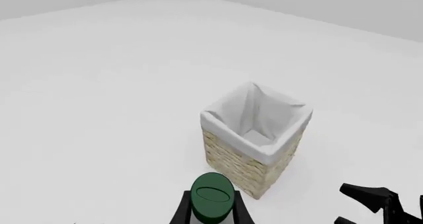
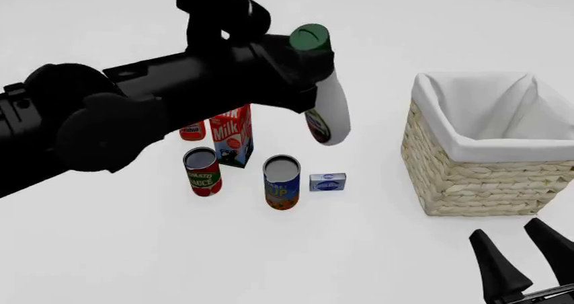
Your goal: Pick the salad dressing and place it in the basket.
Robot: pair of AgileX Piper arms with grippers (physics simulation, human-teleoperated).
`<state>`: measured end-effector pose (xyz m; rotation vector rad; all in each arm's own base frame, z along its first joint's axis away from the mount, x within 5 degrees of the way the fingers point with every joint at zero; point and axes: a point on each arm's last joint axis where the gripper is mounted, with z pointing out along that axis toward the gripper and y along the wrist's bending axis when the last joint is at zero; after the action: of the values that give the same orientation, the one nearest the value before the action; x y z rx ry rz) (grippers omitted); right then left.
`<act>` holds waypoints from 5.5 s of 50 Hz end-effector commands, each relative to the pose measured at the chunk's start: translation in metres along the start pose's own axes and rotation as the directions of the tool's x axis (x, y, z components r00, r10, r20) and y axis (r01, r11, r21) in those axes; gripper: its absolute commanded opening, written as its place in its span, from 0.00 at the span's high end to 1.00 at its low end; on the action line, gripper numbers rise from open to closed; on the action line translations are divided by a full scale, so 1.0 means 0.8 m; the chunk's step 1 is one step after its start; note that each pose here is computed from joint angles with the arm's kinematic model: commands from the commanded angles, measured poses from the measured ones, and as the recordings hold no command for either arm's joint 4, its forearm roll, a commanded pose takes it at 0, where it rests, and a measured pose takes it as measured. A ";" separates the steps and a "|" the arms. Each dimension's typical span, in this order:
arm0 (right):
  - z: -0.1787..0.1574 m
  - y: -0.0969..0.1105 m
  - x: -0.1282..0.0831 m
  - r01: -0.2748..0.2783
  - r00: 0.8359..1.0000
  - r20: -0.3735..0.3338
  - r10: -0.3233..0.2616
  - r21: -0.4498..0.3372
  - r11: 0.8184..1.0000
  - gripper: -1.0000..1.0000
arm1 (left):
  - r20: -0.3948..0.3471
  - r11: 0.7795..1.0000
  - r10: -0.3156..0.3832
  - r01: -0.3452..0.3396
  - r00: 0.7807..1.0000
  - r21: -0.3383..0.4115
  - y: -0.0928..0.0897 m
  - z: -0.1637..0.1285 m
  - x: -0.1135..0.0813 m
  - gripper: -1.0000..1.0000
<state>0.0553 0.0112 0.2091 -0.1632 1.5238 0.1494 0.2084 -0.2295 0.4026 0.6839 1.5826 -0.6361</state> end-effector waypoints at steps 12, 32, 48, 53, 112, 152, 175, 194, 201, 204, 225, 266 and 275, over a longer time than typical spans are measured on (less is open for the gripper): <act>0.000 0.001 0.000 0.004 1.000 0.001 -0.004 -0.009 1.000 0.00 | -0.072 0.999 -0.022 0.025 0.997 0.031 -0.014 0.054 0.059 1.00; 0.000 0.001 -0.002 0.014 1.000 0.011 -0.014 -0.013 1.000 0.00 | -0.090 0.998 -0.020 0.025 0.996 0.054 -0.024 0.063 0.075 1.00; -0.007 0.003 -0.037 0.062 0.998 0.033 -0.060 -0.055 0.997 0.00 | -0.085 0.997 -0.003 0.009 0.996 0.077 -0.034 0.059 0.076 1.00; -0.012 0.002 -0.054 0.103 0.995 0.021 -0.102 -0.051 0.993 0.00 | -0.085 0.997 -0.005 0.011 0.996 0.079 -0.035 0.059 0.076 1.00; 0.075 0.051 -0.143 0.074 0.967 -0.198 -0.158 -0.376 0.924 0.00 | -0.079 0.995 -0.017 0.025 0.997 0.098 -0.044 0.061 0.078 1.00; 0.109 0.069 -0.148 0.162 0.952 -0.170 -0.253 -0.420 0.893 0.00 | -0.083 0.993 -0.029 0.038 0.996 0.116 -0.052 0.057 0.081 1.00; 0.128 0.082 -0.144 0.173 0.947 -0.171 -0.273 -0.444 0.879 0.00 | -0.077 0.990 -0.027 0.037 0.997 0.134 -0.059 0.050 0.079 1.00; 0.140 0.089 -0.140 0.189 0.941 -0.168 -0.293 -0.456 0.869 0.00 | -0.084 0.988 -0.025 0.037 0.996 0.149 -0.066 0.049 0.086 1.00; 0.144 0.093 -0.136 0.189 0.940 -0.171 -0.296 -0.462 0.867 0.00 | -0.084 0.988 -0.028 0.040 0.996 0.152 -0.067 0.048 0.087 1.00; 0.146 0.094 -0.133 0.186 0.939 -0.177 -0.296 -0.463 0.867 0.00 | -0.083 0.987 -0.028 0.040 0.996 0.153 -0.067 0.047 0.086 1.00; 0.155 0.101 -0.125 0.188 0.936 -0.180 -0.303 -0.473 0.861 0.00 | -0.088 0.985 -0.025 0.039 0.996 0.168 -0.073 0.042 0.087 1.00; 0.150 0.105 -0.128 0.219 0.935 -0.139 -0.325 -0.495 0.841 1.00 | -0.068 0.979 -0.019 0.032 0.997 0.199 -0.084 0.031 0.084 0.00; 0.149 0.105 -0.128 0.217 0.936 -0.139 -0.323 -0.497 0.840 1.00 | -0.006 0.982 -0.046 0.047 0.999 0.183 -0.072 0.011 0.060 0.00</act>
<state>0.1516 0.1174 0.3114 -0.8351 1.6445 0.2647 0.1742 -0.2817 0.3399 0.8046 1.6053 -0.8044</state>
